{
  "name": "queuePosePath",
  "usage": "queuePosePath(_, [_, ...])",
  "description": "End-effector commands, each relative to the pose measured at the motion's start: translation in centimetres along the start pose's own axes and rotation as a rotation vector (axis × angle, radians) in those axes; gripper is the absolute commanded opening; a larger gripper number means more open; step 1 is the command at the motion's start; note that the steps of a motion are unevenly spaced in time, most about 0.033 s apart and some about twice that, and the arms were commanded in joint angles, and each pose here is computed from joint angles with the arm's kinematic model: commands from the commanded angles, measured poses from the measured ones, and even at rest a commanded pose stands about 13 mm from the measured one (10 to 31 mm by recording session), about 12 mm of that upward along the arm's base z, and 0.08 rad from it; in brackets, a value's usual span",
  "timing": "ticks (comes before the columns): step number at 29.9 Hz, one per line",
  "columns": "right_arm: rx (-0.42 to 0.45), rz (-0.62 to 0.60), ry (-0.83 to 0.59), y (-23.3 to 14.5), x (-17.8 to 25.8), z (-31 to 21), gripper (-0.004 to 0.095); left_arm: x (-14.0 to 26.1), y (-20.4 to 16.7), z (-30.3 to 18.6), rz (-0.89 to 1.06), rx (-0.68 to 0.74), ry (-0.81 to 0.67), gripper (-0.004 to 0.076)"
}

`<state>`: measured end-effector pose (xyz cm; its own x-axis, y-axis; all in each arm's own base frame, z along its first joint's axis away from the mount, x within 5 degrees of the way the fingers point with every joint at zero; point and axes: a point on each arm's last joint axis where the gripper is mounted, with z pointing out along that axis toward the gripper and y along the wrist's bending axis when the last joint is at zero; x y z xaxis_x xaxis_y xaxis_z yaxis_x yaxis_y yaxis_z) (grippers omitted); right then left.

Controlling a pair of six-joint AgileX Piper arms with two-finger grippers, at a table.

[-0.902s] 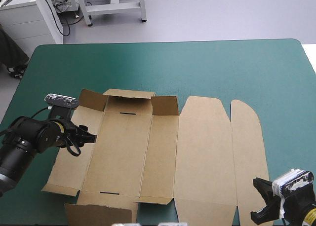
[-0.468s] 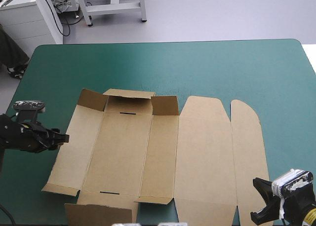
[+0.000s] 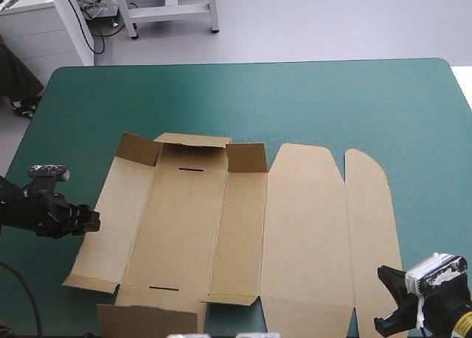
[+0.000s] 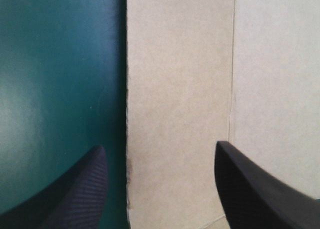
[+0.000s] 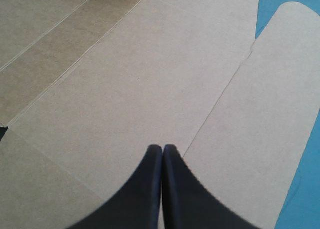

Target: Fold the box

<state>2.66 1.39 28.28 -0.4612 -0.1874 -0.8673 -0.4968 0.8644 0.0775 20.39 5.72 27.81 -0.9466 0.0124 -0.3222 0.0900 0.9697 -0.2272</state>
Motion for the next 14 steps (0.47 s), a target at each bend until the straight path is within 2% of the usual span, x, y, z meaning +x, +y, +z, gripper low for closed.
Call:
queuePosePath(1, [-0.004,-0.014,-0.082,0.1,-1.2,-0.4,-0.002,-0.6,-0.4,-0.7,0.045,0.013,-0.052,0.0442])
queuePosePath(14, [-0.004,-0.018,-0.084,0.1,-1.2,-0.4,-0.002,-0.9,0.8,2.0,0.021,0.094,0.082,0.0442])
